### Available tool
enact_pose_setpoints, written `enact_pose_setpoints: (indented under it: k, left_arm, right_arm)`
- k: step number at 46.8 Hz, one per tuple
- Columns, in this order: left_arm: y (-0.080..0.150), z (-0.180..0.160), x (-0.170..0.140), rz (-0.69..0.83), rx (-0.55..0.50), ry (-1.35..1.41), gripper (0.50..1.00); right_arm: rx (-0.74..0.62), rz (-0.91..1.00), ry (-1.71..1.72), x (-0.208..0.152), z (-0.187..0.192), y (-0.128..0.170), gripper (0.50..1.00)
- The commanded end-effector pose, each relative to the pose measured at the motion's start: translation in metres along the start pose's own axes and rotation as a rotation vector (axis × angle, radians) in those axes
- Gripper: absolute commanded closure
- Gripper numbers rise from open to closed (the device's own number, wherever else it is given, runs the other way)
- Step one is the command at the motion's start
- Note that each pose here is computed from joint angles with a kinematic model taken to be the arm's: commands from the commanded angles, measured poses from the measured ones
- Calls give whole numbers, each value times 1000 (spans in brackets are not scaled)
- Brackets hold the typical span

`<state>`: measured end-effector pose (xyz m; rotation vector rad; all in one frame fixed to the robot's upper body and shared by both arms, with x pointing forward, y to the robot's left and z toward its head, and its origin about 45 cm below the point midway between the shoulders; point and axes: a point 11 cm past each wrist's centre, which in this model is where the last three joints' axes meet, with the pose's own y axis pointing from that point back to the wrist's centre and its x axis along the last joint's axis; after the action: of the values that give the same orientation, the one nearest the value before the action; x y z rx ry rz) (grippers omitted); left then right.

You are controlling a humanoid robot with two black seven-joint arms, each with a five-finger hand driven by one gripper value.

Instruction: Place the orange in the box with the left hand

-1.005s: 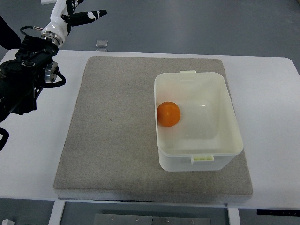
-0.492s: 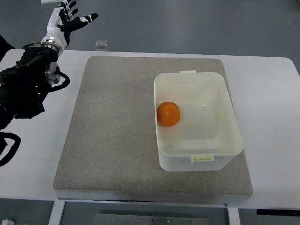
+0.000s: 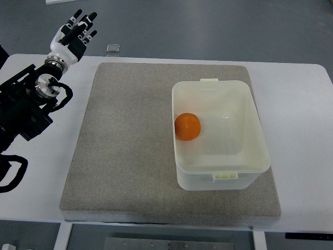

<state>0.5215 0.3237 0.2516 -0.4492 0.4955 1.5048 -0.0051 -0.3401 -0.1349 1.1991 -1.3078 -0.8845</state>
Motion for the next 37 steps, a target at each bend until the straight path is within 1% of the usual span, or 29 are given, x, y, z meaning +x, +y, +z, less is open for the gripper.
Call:
enact_pose_setpoints:
  k: [1,7,14,37]
  left_arm:
    - [0,5,0,2,-34,66,500]
    - [1,11,6,24,-84,175,500]
    - [1,1,0,18,-68,188,500]
    - [-1,0,-6,2,-61,175,501]
  right_arm:
    - [0,0,0,0,0,0,568]
    - [-2,0,-2,0,1,0,568]
    - [0,0,0,0,0,0,568]
    - [0,0,-1,0,0,0,568]
